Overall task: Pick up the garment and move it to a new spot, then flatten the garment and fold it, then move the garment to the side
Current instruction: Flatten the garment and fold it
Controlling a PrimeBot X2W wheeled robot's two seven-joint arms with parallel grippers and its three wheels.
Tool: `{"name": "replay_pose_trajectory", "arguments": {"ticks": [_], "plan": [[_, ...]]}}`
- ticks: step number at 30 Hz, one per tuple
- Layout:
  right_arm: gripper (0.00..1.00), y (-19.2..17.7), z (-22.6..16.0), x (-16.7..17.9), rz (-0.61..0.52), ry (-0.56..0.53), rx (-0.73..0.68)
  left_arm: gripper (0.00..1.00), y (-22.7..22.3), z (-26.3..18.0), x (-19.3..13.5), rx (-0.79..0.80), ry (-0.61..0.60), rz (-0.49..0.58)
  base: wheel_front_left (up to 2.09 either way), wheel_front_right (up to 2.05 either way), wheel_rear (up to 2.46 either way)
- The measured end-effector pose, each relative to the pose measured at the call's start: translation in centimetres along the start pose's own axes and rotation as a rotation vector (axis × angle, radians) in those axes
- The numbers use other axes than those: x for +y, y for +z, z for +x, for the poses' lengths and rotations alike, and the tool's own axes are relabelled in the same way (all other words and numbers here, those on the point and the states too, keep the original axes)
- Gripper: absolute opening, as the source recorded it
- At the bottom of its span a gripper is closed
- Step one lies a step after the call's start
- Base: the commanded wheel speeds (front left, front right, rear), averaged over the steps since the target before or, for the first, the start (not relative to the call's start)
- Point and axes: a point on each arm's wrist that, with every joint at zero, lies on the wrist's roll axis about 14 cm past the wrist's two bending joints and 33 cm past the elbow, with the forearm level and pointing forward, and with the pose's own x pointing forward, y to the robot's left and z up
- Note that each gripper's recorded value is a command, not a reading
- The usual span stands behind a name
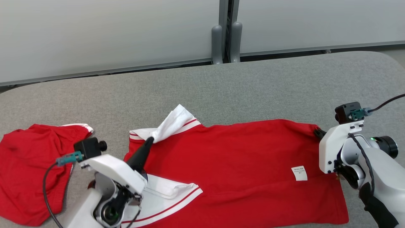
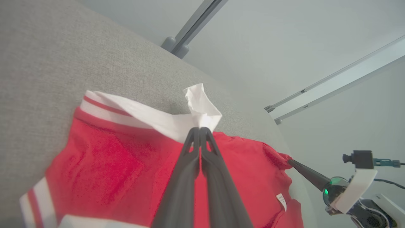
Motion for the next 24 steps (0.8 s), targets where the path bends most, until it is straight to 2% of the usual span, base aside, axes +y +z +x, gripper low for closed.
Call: {"name": "replay_pose_trajectory", "arguments": {"ticks": [8, 24], "plan": [[0.00, -0.9, -1.1, -0.6, -0.015, -0.011, 0.006, 0.00, -2.5, -3.6, -1.7, 0.012, -0.049, -0.086, 0.00, 0.00, 0.00], [0.00, -0.5, -2.6, -1.8, -0.020, -0.023, 0.001, 0.00, -2.2, -9.1, -0.2, -0.019, 0.024, -0.143, 0.00, 0.00, 0.00]]}}
